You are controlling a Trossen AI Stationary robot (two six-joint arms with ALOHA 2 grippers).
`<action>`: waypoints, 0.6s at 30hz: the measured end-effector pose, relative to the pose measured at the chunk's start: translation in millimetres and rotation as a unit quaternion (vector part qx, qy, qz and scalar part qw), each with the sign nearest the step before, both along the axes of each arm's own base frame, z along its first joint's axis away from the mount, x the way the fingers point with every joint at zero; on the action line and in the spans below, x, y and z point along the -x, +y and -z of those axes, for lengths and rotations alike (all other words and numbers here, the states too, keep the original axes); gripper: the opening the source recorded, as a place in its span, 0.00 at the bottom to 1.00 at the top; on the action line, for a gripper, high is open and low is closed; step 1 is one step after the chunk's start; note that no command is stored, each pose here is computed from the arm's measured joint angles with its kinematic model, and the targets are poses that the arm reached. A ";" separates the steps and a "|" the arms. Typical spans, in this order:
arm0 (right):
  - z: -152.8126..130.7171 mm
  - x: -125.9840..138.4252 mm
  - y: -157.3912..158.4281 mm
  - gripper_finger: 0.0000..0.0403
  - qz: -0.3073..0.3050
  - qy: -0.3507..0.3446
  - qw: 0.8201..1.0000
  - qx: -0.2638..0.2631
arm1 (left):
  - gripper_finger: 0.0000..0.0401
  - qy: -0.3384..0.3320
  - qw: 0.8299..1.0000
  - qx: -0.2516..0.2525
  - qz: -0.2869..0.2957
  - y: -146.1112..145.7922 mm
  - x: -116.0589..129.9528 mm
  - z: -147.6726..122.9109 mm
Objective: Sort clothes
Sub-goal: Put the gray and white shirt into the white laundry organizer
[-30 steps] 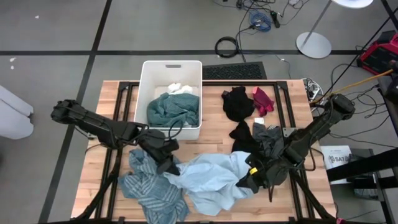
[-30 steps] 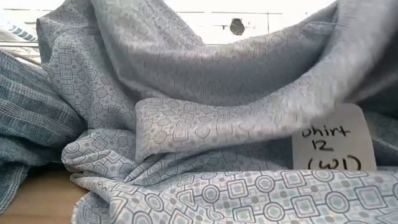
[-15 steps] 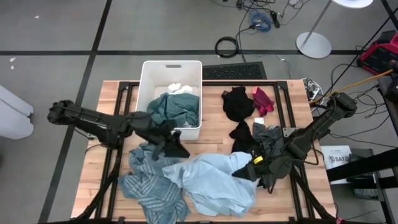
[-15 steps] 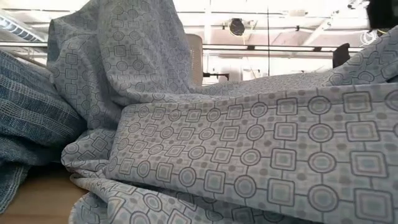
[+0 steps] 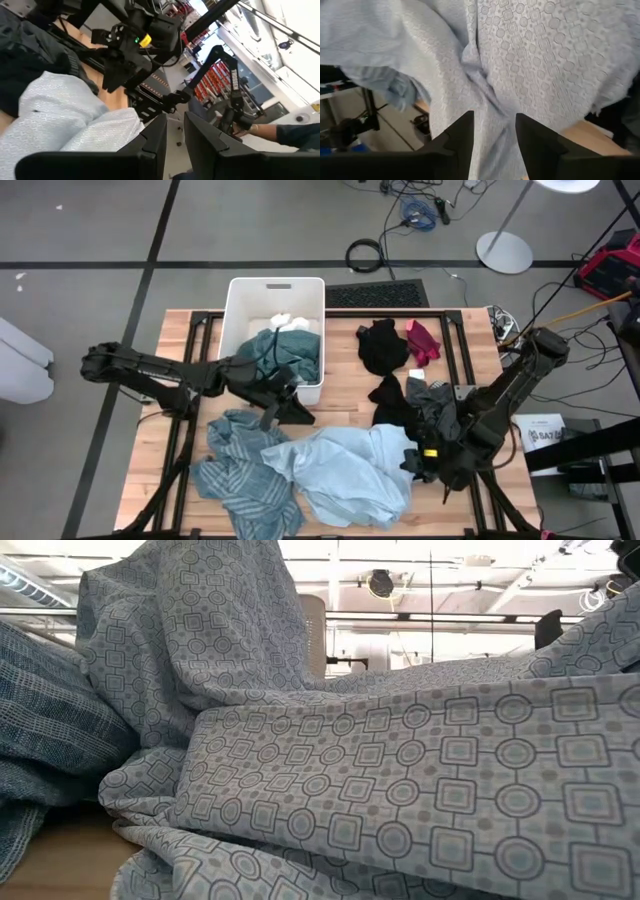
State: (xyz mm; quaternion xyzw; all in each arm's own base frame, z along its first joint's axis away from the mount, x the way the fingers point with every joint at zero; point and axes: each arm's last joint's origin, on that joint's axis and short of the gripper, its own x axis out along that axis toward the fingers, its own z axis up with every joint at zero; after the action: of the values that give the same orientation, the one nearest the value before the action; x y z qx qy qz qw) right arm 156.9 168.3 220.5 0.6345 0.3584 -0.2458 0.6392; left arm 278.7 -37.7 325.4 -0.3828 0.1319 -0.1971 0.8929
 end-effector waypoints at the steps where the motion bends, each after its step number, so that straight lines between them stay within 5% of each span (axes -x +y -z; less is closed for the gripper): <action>1: 2.2 -1.8 0.3 0.33 0.000 0.006 1.000 0.001 | 0.19 0.000 1.000 0.000 0.000 -0.4 0.1 0.1; 10: 38.9 -11.5 1.3 0.50 -0.013 0.129 0.990 0.046 | 0.19 -0.001 1.000 -0.001 0.001 -0.5 0.1 -0.1; 18: 66.1 -47.8 2.9 0.61 0.026 0.081 0.994 0.069 | 0.19 0.001 1.000 0.002 -0.005 -0.2 -0.1 0.0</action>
State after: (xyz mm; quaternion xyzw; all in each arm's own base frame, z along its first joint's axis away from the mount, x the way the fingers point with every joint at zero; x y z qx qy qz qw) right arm 204.7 171.3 154.4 0.5762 0.3747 -0.3363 0.6438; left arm 278.8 -37.9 325.4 -0.3853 0.1303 -0.1922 0.8931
